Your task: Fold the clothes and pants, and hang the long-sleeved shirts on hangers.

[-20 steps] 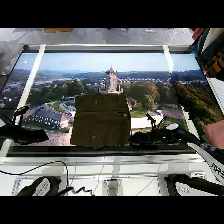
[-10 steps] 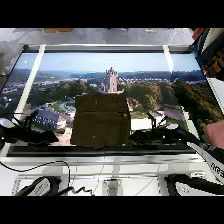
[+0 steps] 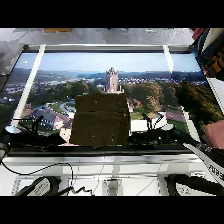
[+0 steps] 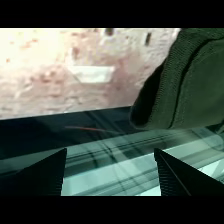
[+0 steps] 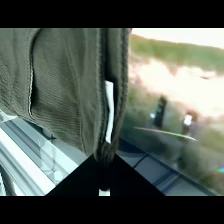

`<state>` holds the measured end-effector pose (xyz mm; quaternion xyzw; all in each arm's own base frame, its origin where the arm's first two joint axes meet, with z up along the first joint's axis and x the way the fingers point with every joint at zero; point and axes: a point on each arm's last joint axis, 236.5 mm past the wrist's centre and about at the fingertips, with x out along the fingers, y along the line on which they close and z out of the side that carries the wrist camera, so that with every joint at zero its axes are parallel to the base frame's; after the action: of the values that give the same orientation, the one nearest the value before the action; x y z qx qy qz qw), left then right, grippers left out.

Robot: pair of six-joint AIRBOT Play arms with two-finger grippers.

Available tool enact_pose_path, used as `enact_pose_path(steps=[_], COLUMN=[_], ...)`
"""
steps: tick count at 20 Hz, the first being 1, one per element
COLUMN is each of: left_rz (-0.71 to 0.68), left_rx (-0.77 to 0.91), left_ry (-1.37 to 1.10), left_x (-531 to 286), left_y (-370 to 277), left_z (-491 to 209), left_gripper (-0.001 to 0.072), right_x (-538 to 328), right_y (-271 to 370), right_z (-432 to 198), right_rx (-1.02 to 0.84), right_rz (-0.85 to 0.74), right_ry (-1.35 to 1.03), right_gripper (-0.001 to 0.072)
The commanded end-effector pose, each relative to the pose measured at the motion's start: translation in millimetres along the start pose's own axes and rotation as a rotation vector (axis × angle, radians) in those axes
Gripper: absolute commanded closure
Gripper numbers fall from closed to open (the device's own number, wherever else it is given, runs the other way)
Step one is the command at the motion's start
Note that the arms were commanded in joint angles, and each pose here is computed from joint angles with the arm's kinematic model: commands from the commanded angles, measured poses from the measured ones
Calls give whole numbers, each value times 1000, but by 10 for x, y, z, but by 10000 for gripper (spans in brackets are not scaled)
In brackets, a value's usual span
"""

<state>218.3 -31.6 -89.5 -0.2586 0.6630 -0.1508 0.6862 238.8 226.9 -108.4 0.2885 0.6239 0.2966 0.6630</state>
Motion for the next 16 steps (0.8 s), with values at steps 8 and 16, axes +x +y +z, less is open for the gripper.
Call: enact_pose_path(steps=[8,16], left_rz=[16,15], left_rx=[178,116], left_ry=[-78,-38], left_x=[185,427], left_y=[-236,-146], left_z=[250,270], left_gripper=[154,244], right_x=[-78,-79], right_y=[301,316], right_z=[284,274], right_rx=[-81,-81], right_rz=[45,50], right_ry=[-32,-27], right_gripper=[679,679])
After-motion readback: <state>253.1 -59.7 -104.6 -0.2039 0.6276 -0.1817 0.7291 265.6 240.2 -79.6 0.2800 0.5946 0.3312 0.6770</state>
